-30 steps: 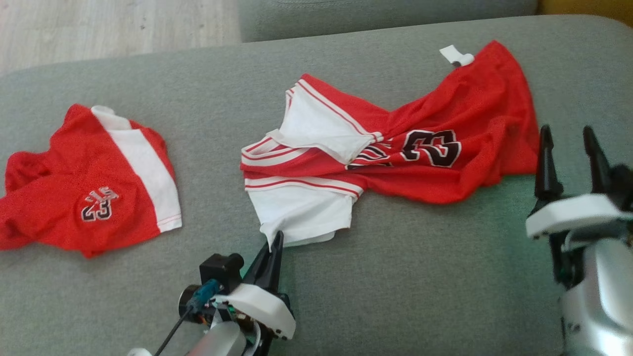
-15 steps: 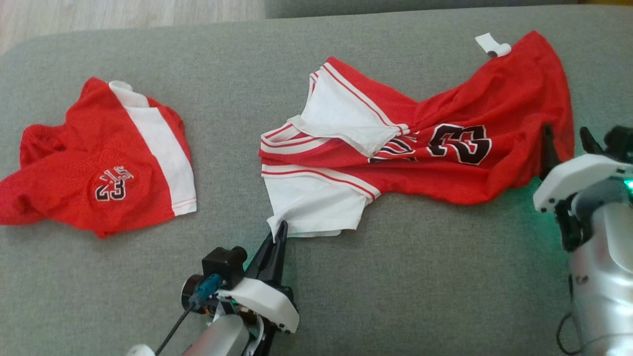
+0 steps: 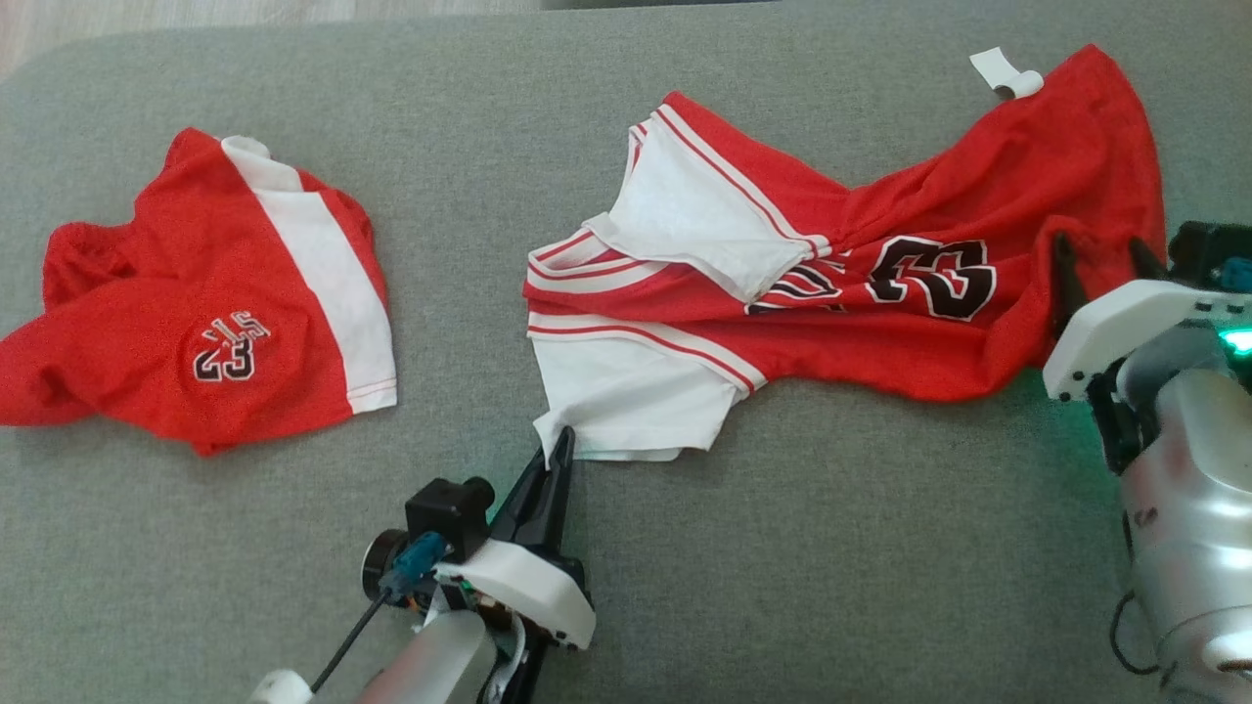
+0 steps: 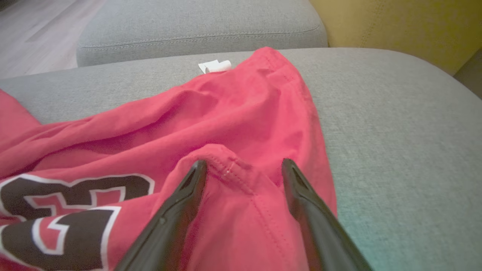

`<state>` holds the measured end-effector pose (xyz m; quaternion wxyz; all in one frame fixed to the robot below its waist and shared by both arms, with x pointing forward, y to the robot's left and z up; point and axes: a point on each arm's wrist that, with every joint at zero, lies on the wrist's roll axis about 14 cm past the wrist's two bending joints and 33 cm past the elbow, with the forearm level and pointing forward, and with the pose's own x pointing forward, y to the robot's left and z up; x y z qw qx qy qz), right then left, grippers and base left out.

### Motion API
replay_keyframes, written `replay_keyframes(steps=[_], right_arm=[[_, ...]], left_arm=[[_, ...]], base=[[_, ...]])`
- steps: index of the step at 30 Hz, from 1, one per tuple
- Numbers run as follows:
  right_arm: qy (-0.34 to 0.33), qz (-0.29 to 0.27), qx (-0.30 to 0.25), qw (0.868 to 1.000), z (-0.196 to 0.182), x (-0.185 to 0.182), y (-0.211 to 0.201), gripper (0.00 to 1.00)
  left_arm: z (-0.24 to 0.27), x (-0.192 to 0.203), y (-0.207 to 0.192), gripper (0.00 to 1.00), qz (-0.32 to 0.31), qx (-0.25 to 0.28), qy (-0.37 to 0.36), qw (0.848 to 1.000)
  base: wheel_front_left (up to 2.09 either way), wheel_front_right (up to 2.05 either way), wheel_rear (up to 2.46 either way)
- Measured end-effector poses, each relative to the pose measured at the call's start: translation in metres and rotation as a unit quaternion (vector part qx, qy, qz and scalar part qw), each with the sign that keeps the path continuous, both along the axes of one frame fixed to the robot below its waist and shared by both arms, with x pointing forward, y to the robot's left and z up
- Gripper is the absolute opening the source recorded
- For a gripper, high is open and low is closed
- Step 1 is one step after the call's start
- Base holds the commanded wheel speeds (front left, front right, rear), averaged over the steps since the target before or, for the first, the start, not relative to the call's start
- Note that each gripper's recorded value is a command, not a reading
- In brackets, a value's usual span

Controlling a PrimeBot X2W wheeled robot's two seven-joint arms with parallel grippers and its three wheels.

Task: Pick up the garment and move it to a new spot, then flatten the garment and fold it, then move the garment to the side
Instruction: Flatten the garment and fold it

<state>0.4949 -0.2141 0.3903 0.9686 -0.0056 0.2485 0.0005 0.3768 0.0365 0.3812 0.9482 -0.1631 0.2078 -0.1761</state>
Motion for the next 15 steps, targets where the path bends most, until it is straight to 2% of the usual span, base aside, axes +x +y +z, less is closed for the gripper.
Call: replay_keyframes(steps=[15], right_arm=[[0.010,0.054,-0.040,0.998,-0.007,0.012,0.012,1.00]], left_arm=[[-0.003,0.000,0.001,0.00,-0.004,0.003,0.003,1.000]], base=[[0.00,0.00,0.00]])
